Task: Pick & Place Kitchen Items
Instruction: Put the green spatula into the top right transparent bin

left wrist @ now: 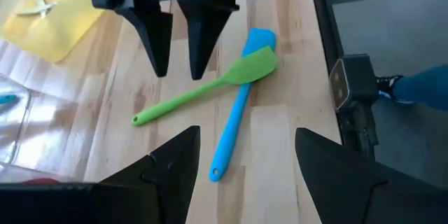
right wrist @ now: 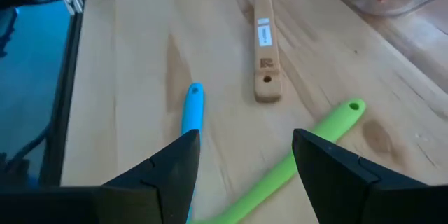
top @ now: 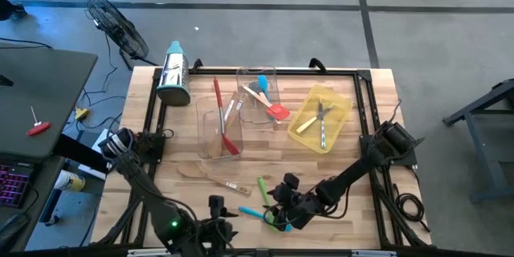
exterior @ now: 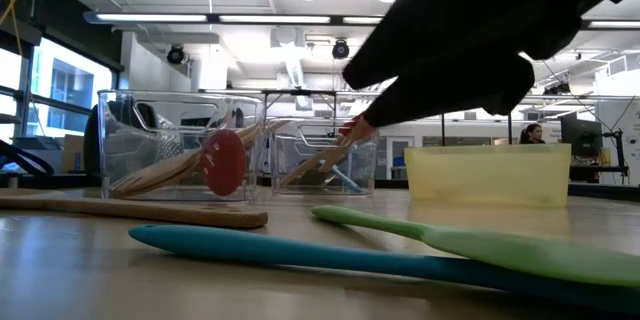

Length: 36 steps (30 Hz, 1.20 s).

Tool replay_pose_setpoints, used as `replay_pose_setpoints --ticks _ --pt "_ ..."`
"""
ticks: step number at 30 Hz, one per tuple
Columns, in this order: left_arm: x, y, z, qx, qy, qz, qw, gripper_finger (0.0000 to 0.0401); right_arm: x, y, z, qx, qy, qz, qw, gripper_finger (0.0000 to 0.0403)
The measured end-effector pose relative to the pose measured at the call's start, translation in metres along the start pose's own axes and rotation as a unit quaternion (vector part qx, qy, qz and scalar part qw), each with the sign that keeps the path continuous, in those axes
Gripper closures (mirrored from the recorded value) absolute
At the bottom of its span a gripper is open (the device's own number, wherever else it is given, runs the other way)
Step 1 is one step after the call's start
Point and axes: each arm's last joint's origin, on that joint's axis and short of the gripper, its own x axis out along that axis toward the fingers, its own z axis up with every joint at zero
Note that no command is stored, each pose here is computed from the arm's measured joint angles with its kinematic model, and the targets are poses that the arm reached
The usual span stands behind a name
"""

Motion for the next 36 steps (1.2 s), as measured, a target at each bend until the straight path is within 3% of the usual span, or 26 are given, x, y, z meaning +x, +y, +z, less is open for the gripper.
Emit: replay_pose_setpoints --ticks 11,26,36 --pt "0.0 -0.001 -0.001 -0.017 0.01 -0.013 1.0 0.0173 0.018 -0.005 -0.026 -0.039 0.026 -0.019 0.999 0.0182" --pt "0.0 -0.001 -0.001 -0.017 0.012 -0.015 1.0 0.0173 0.023 -0.005 -0.04 -0.055 0.04 -0.024 0.997 0.0182" --pt "0.0 -0.001 -0.001 -0.017 0.011 -0.015 1.0 0.0173 0.034 -0.008 -0.053 -0.022 0.049 -0.029 0.998 0.0182"
